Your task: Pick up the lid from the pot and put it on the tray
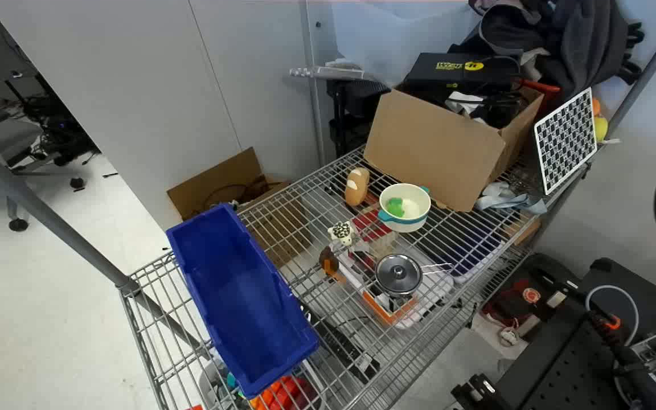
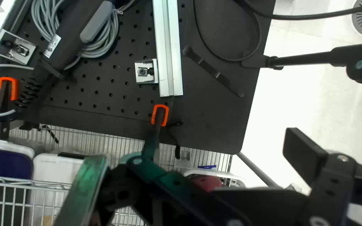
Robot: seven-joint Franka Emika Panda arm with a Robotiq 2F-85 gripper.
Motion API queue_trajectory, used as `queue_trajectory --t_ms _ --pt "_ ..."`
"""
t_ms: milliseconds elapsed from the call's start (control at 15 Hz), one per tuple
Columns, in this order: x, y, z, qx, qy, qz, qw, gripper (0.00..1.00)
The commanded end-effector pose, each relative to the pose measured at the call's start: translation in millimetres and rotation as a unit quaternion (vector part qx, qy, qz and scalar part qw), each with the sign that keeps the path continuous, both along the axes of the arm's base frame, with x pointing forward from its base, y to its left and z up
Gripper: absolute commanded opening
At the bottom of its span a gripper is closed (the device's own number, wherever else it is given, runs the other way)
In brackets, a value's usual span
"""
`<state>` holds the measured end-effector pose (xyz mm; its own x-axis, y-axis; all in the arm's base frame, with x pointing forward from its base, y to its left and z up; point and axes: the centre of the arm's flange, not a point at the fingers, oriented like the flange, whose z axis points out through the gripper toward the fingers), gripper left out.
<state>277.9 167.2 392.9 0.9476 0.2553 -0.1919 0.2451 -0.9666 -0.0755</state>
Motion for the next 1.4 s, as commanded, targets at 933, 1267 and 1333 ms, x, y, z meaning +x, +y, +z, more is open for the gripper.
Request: queue_trajectory --t_ms 933,1267,1333 --pt "71 -27 -17 0.008 -0.046 -0.090 0.9948 1.00" --pt "139 -40 -51 0.036 -0.141 -0.171 0.9745 1.00" --pt "149 -41 -57 0.038 -0.157 -0.181 0.9702 1.00"
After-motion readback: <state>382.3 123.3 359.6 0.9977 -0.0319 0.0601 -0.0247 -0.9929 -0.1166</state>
